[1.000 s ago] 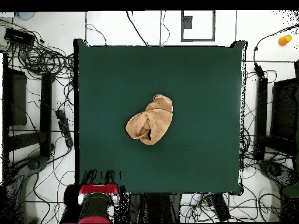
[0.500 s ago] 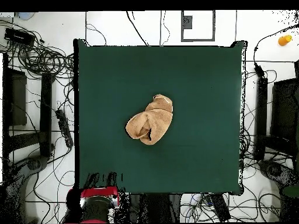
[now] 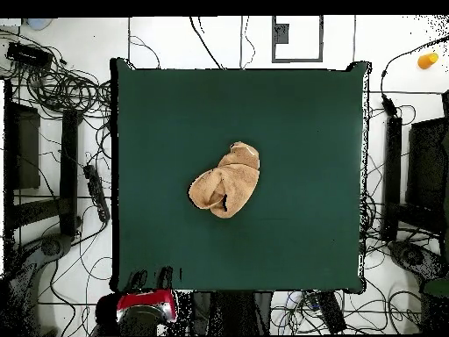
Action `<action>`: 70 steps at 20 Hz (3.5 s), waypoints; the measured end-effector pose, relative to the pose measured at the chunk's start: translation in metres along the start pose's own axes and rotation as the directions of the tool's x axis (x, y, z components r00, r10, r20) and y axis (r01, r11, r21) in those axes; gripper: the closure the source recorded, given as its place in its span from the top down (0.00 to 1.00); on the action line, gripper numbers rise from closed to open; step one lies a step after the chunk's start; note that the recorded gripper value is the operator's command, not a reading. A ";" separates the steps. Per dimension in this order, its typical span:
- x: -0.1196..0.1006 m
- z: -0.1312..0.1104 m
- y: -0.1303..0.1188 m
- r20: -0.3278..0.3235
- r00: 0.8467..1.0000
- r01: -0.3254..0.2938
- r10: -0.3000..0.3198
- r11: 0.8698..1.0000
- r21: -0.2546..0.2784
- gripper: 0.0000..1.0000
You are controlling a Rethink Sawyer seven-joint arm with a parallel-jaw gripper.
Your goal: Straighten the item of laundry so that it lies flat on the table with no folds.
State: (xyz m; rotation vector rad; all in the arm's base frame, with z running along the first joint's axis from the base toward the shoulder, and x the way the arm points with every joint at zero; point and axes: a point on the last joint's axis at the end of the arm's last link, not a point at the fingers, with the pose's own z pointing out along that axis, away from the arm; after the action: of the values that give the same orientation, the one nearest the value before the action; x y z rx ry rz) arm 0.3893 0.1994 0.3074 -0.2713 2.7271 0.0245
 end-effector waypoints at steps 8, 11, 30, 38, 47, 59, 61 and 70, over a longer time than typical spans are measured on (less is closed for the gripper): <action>-0.016 -0.027 0.018 -0.037 0.998 0.049 -0.050 0.998 -0.027 1.00; -0.027 -0.034 0.022 -0.029 0.998 0.051 -0.052 0.998 -0.030 1.00; -0.080 -0.066 0.032 0.006 0.999 -0.049 0.049 0.996 -0.071 1.00; -0.098 -0.083 -0.006 -0.066 0.992 -0.115 0.112 0.992 -0.048 1.00; -0.101 -0.098 -0.105 -0.099 0.952 -0.290 0.291 0.957 0.024 1.00; -0.092 -0.104 -0.208 -0.077 0.952 -0.290 0.297 0.953 0.093 1.00; -0.090 -0.105 -0.218 -0.079 0.956 -0.273 0.281 0.957 0.099 1.00; -0.078 -0.091 -0.277 -0.043 0.971 -0.230 0.236 0.966 0.114 1.00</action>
State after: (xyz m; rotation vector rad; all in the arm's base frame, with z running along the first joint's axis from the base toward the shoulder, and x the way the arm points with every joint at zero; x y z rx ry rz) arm 0.4783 -0.0630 0.4278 0.0827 2.7894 -0.0663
